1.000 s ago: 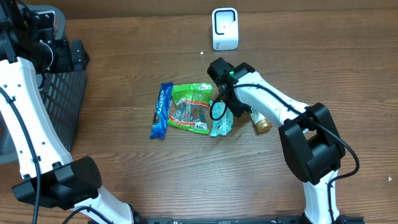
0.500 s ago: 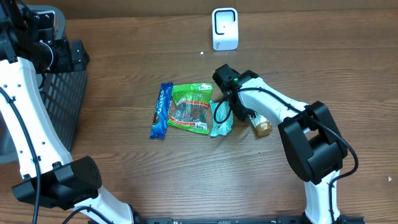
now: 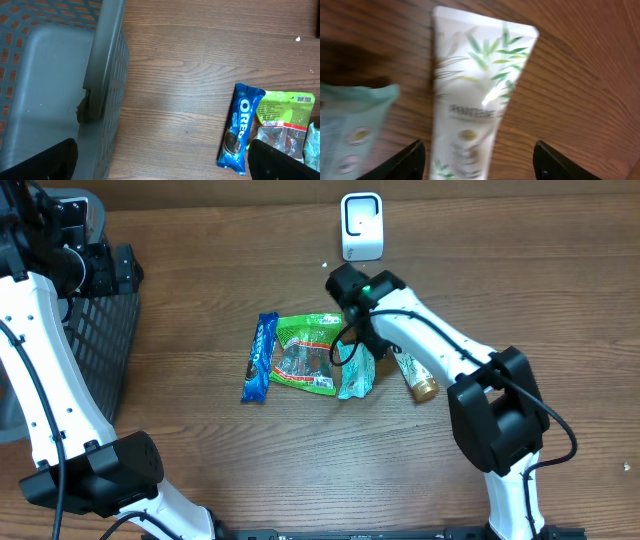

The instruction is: Scan the item barcode

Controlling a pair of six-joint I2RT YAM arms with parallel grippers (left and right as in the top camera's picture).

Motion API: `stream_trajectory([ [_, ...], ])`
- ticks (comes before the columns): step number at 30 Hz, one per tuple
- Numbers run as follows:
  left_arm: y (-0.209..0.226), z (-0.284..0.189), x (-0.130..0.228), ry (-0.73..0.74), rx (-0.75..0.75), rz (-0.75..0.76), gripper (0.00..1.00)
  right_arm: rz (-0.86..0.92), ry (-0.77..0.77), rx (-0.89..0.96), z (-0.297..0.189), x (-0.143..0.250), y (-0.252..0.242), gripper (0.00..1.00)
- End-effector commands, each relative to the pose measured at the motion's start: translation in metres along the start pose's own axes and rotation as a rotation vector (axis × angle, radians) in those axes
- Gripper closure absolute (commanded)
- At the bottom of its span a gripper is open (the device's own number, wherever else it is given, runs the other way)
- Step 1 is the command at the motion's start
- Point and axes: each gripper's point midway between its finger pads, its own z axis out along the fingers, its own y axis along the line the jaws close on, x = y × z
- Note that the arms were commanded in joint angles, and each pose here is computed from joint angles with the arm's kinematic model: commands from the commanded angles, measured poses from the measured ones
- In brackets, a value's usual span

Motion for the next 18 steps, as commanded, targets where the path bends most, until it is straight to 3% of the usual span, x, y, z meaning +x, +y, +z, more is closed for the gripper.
stream_trajectory([
  [1,-0.006,-0.008,-0.002,-0.022,0.010,0.032,0.00,0.009,-0.014,0.014,-0.002,-0.001,0.007,0.32],
  [18,-0.006,-0.008,-0.002,-0.022,0.010,0.032,0.00,0.001,0.025,-0.061,0.039,0.023,0.039,0.47],
])
